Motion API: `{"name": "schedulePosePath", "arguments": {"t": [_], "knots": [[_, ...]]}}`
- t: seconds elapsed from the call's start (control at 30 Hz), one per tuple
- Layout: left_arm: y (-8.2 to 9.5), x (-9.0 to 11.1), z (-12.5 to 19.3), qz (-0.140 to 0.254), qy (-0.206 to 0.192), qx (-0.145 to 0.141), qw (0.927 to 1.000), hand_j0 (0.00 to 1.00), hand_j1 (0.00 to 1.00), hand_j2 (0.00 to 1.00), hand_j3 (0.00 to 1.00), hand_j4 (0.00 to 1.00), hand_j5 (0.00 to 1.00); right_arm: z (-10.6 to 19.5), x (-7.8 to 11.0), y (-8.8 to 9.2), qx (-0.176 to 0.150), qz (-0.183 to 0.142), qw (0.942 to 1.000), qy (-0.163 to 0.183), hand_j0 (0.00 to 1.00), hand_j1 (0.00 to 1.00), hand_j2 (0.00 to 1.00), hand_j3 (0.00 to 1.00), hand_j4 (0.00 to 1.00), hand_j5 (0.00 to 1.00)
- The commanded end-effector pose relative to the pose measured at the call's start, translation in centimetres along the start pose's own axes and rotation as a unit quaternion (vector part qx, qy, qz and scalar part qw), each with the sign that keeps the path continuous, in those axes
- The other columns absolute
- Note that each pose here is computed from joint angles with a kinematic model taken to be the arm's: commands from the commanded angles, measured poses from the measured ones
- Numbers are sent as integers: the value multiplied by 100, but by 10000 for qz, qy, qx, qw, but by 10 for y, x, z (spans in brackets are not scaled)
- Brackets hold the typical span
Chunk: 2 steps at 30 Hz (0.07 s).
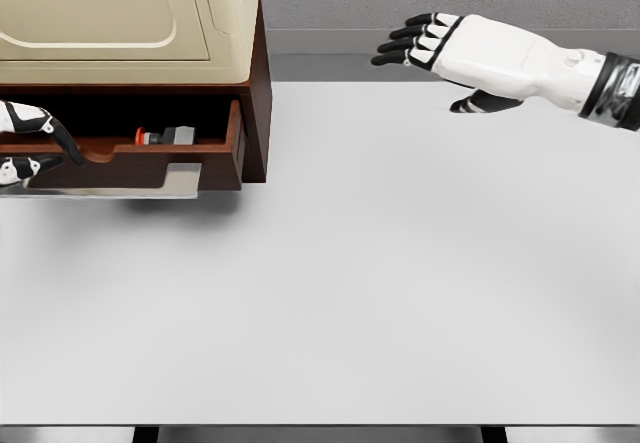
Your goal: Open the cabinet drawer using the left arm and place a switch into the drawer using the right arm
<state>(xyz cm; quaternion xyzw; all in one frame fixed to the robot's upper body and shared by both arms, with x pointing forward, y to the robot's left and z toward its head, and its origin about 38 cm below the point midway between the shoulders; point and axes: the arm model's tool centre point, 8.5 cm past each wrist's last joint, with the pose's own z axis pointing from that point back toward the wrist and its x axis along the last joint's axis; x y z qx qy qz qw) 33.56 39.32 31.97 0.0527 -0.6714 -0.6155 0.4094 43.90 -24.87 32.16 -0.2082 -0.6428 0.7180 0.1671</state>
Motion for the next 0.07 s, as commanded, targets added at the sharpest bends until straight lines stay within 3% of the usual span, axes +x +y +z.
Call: {"name": "schedulePosePath", "arguments": {"t": [0.0,0.03], "knots": [[2,0,0,15,2,32,10000,47,47,47,47,47,47,2,-1,-1,-4,-10,10000,13,100,100,100,100,100,100],[2,0,0,15,2,24,10000,47,47,47,47,47,47,2,0,0,6,-6,10000,11,100,100,100,100,100,100]]}}
